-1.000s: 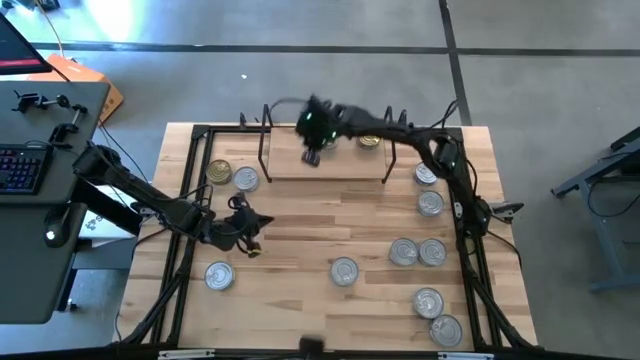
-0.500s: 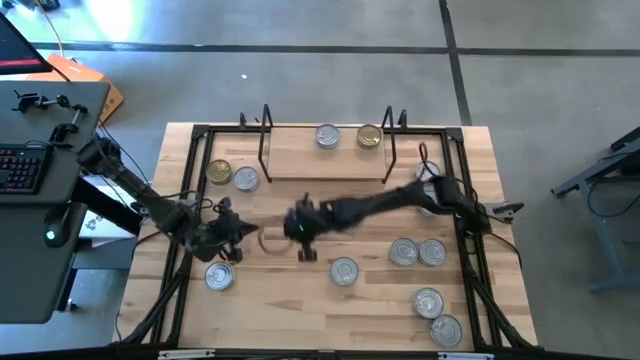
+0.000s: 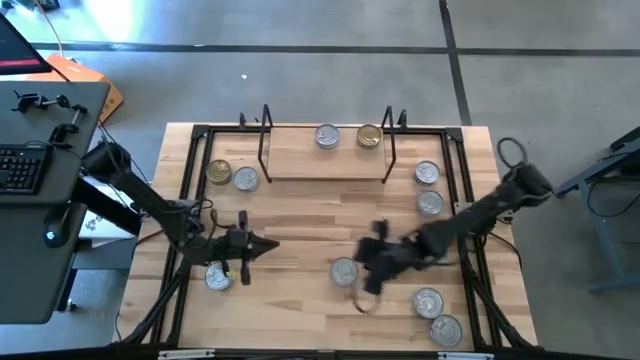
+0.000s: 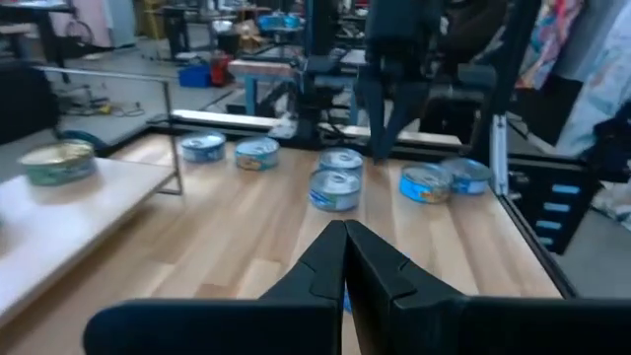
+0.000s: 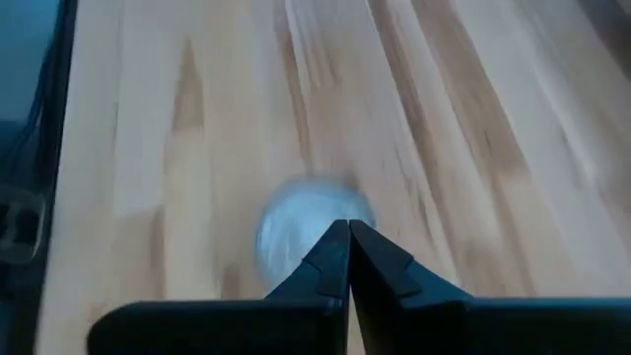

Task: Stack canned seafood by type on shelf
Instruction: Put the blue tuna can on the shelf

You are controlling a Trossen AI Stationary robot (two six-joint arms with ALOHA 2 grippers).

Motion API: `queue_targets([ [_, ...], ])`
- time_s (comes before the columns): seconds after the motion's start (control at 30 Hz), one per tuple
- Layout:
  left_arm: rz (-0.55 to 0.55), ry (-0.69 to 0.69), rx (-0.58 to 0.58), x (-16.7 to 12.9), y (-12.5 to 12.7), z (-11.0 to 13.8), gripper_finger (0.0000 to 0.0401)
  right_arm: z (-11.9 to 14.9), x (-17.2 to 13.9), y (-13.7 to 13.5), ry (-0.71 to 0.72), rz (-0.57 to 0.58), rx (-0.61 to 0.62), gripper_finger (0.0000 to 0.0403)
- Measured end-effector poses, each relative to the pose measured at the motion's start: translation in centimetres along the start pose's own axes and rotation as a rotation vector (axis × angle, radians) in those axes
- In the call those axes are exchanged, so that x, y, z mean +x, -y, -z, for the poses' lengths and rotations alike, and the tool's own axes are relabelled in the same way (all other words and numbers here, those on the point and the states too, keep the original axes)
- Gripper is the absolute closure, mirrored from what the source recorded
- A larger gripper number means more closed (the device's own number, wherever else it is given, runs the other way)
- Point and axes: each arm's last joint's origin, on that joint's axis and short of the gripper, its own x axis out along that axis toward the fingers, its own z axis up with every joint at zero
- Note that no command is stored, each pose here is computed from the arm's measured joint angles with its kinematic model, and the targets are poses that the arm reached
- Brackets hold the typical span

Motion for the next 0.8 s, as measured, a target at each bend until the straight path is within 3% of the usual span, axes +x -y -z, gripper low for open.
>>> queue_targets([
  [0.13, -0.002, -0.018, -0.020, 1.5, 0.0, 1.1, 0.0401, 3.0, -2.6, -0.7, -0.105, 0.012, 0.100, 0.0403],
  [0.27, 0.026, -0.068, -0.006, 3.6, 0.1, 2.0, 0.0401, 5.1, -3.0, -2.1, -0.191, -0.005, 0.089, 0.0403],
  [0.63, 0.143, -0.199, 0.182, 12.8, 2.6, 2.5, 0.0400, 7.9, 2.1, -4.2, -0.249, 0.122, 0.062, 0.0403],
  [0.8, 0.293, -0.287, 0.327, 15.6, 3.3, 2.6, 0.0360, 9.1, 4.2, -4.7, -0.288, 0.152, 0.078, 0.0403],
])
